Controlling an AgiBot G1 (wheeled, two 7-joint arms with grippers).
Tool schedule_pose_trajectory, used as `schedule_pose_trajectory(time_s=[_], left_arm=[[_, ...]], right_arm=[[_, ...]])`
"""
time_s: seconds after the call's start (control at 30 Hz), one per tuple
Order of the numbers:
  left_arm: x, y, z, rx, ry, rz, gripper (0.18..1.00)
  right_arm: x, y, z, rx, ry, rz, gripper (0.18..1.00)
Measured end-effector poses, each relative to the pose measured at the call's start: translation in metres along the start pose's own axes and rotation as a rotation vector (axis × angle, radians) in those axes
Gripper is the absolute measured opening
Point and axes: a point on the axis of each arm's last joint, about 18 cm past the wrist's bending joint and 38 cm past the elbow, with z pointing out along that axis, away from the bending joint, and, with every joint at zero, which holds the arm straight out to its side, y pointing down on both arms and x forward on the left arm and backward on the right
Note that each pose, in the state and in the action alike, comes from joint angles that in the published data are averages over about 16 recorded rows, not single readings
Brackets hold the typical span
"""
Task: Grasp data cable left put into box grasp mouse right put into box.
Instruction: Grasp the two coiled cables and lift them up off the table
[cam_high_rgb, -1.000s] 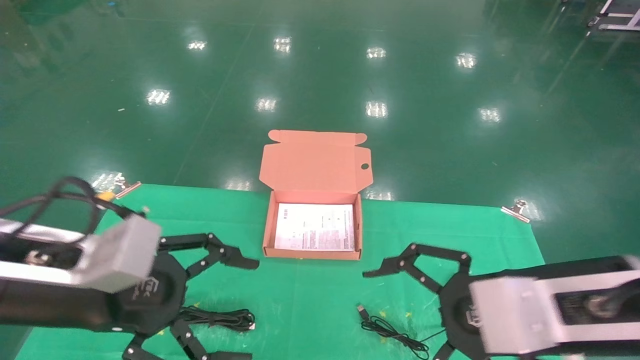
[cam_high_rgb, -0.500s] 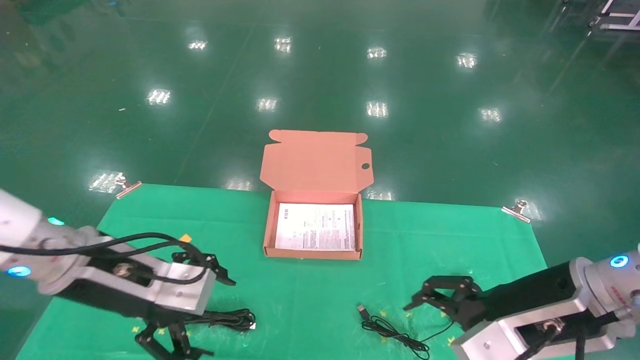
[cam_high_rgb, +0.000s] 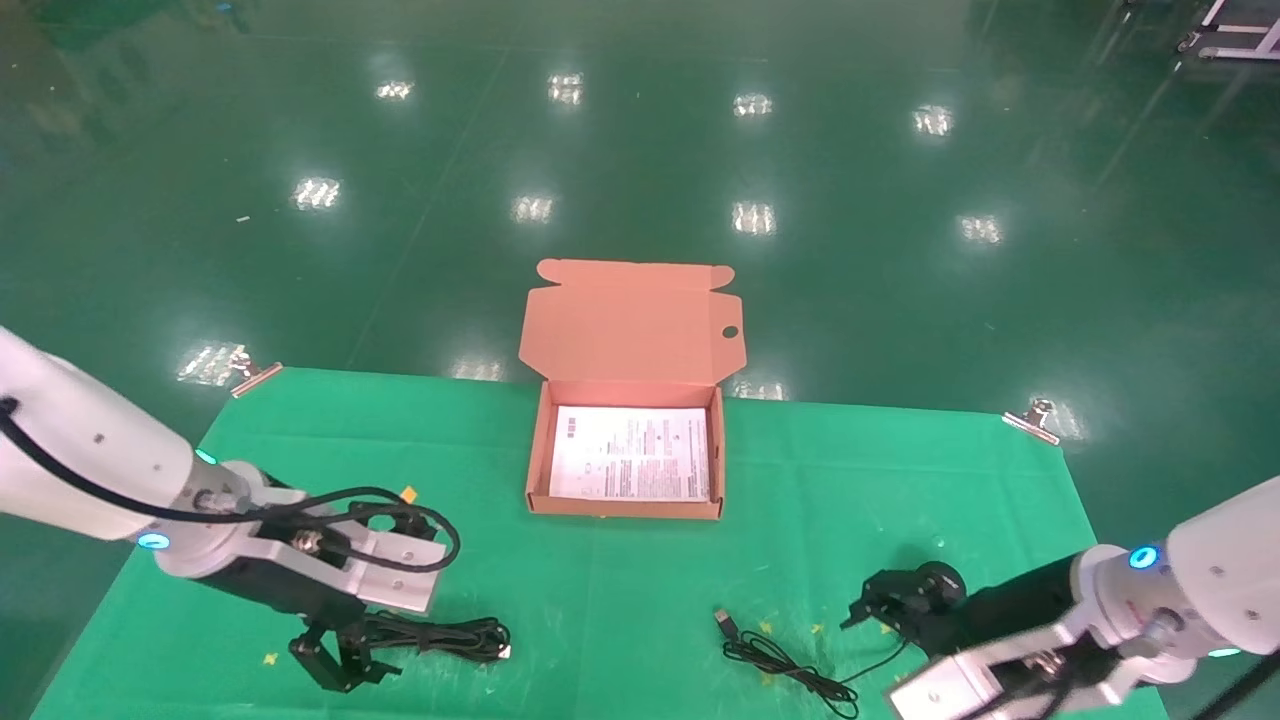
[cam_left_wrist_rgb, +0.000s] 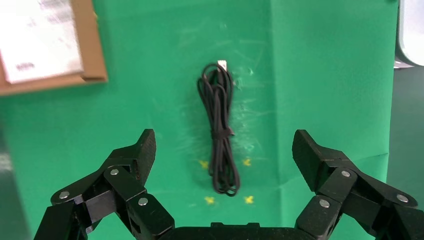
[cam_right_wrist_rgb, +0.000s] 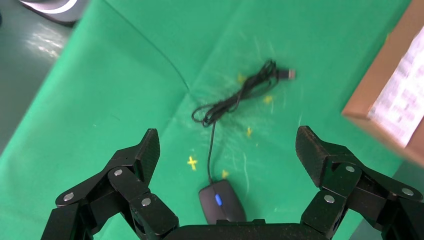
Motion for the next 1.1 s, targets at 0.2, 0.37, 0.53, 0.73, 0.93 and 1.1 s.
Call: schedule_pose_trajectory(time_s=[0.2,0.37,0.53,0.73,0.93,1.1], left_arm=[[0.001,0.014,0.023,-0.036,0.001,-0.044,1.001],[0.002,0.025,0.041,-0.054,-0.002,-0.082,1.001],[0.0,0.033,0.057,-0.057,-0.01,-0.125,1.001],[-0.004,0.041,0.073,-0.042,-0.013,-0.201,1.001],[-0.007,0.049,0.086,-0.022,-0.013,-0.281,1.001],[-0.007,0.053,0.096,-0.013,-0.006,-0.325,1.001]], right_arm=[[-0.003,0.004,0.026,-0.051,0.006,0.053,1.001],[-0.003,0.005,0.048,-0.088,0.012,0.091,1.001],[0.0,0.003,0.068,-0.113,0.023,0.128,1.001],[0.007,0.0,0.09,-0.126,0.036,0.19,1.001],[0.016,-0.001,0.109,-0.125,0.042,0.259,1.001],[0.022,-0.001,0.123,-0.118,0.036,0.31,1.001]])
